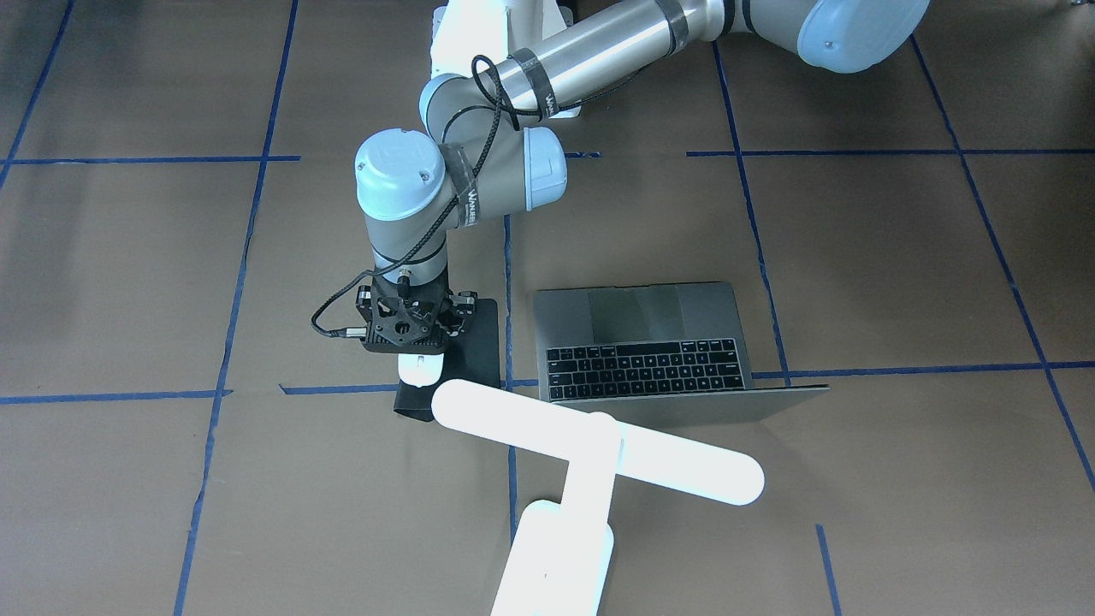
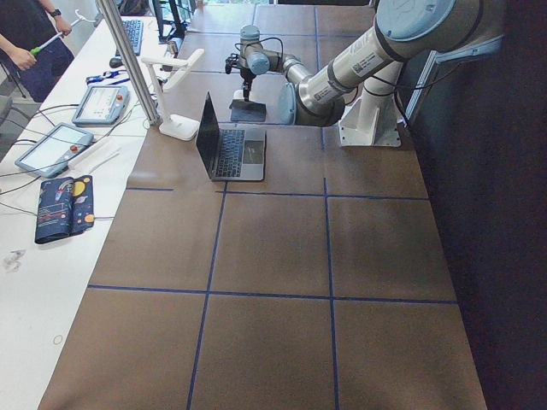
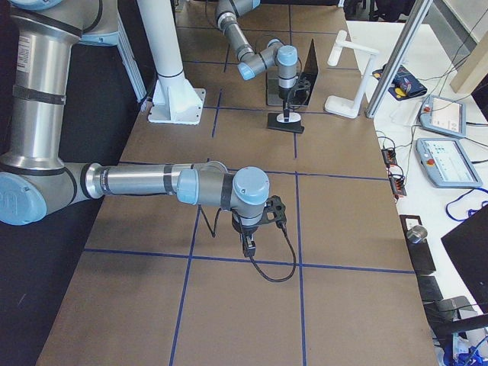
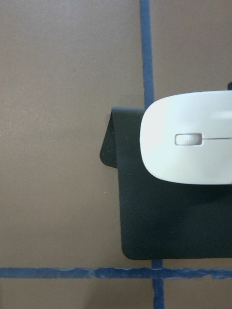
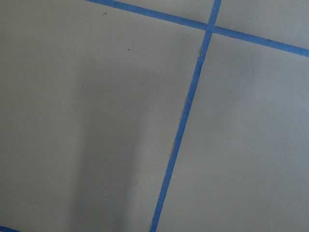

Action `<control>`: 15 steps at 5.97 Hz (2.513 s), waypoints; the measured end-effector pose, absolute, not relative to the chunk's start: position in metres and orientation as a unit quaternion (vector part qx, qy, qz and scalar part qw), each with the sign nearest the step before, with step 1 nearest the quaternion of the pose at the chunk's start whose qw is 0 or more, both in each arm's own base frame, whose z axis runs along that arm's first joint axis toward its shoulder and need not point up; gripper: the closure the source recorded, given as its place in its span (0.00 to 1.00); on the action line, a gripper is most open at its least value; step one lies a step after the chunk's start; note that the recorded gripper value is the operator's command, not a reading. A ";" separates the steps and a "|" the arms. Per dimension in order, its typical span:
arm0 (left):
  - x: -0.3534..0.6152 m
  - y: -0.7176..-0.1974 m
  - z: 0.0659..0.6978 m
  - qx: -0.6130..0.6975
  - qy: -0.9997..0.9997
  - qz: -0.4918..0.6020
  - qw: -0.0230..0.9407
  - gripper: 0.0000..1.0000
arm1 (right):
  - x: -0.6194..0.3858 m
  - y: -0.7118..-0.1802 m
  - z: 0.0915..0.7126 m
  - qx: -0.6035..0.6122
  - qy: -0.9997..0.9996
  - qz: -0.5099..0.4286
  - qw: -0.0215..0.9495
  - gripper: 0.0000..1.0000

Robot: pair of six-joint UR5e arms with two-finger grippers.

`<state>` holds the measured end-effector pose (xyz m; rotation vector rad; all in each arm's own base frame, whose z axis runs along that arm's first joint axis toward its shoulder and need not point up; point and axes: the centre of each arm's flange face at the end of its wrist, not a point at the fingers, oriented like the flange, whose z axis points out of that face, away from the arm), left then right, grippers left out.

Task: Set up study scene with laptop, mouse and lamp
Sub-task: 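Carry the white mouse with the left gripper onto the mouse pad, then release the mouse and withdraw the left gripper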

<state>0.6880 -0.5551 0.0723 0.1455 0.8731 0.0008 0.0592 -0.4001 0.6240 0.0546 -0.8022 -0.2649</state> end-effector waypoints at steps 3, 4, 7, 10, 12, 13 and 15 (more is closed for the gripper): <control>0.694 -0.558 0.089 0.058 0.415 0.016 0.908 0.00 | 0.058 -0.401 0.623 0.026 -0.388 -0.129 0.912 0.00; 0.693 -0.558 0.089 0.056 0.417 0.016 0.907 0.00 | 0.058 -0.401 0.623 0.026 -0.388 -0.130 0.912 0.00; 0.670 -0.554 0.090 0.027 0.445 0.027 0.895 0.00 | 0.057 -0.401 0.623 0.023 -0.389 -0.124 0.913 0.00; 0.552 -0.485 0.146 0.015 0.453 0.032 0.891 0.00 | 0.056 -0.401 0.624 0.019 -0.389 -0.118 0.914 0.00; 0.436 -0.444 0.216 0.039 0.446 0.040 0.893 0.00 | 0.057 -0.398 0.627 0.016 -0.389 -0.117 0.914 0.00; 0.375 -0.436 0.257 0.061 0.426 0.062 0.901 0.00 | 0.057 -0.396 0.628 0.014 -0.389 -0.115 0.914 0.00; 0.234 -0.445 0.356 0.081 0.369 0.112 0.919 0.02 | 0.056 -0.395 0.628 0.007 -0.389 -0.099 0.916 0.00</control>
